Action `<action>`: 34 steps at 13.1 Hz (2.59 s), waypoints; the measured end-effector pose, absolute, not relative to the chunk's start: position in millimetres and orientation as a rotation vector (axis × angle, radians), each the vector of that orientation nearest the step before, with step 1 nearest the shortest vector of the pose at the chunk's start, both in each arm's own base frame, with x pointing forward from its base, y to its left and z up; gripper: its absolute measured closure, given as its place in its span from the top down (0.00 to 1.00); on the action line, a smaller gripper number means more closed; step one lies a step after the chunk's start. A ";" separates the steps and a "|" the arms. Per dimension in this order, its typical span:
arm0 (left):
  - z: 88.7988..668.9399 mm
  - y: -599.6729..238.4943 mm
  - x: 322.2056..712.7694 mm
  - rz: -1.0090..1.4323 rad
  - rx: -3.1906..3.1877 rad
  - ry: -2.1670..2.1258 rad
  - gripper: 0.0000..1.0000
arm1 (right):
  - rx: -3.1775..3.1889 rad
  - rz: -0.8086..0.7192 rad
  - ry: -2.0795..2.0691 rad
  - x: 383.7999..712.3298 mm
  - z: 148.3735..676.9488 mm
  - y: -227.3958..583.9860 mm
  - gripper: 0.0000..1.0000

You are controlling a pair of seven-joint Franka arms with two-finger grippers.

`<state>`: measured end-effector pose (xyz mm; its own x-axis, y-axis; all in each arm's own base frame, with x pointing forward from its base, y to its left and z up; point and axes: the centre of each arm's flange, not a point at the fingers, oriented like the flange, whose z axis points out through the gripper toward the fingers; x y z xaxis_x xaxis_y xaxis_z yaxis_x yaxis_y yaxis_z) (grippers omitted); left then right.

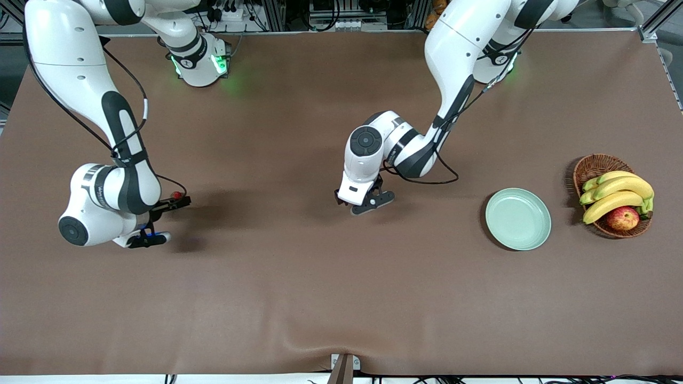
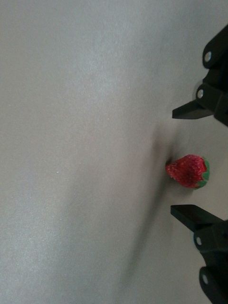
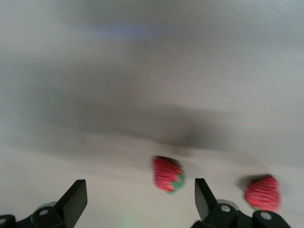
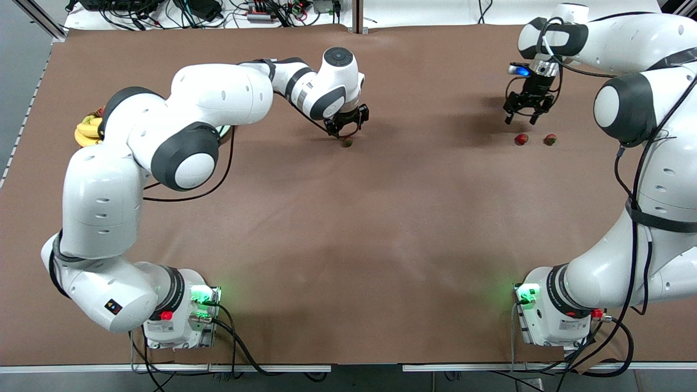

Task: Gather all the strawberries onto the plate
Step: 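Grasp the mid-table strawberry with the left gripper while the right gripper grasps another, then release the strawberry onto the plate with the left gripper while the right gripper carries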

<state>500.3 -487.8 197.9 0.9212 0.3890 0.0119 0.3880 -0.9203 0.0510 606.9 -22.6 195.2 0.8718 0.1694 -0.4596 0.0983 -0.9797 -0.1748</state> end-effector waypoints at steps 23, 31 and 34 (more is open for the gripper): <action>317.1 -364.8 572.6 -0.080 3.153 0.775 0.31 | -2.964 0.666 -0.331 626.8 196.6 -11.0 0.30; 268.3 -115.9 610.7 -0.455 3.225 0.378 0.31 | -2.656 0.636 0.305 608.6 247.9 253.8 0.30; 249.2 -60.0 615.5 -0.491 3.193 0.272 0.31 | -2.465 0.634 0.465 586.8 243.0 336.1 0.30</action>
<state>615.5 -60.0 249.2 0.9403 0.1797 -0.2889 0.1493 -0.9809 -0.1243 586.8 336.1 243.0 0.8293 -0.1879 -0.5263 -0.4457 -0.7905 -0.4201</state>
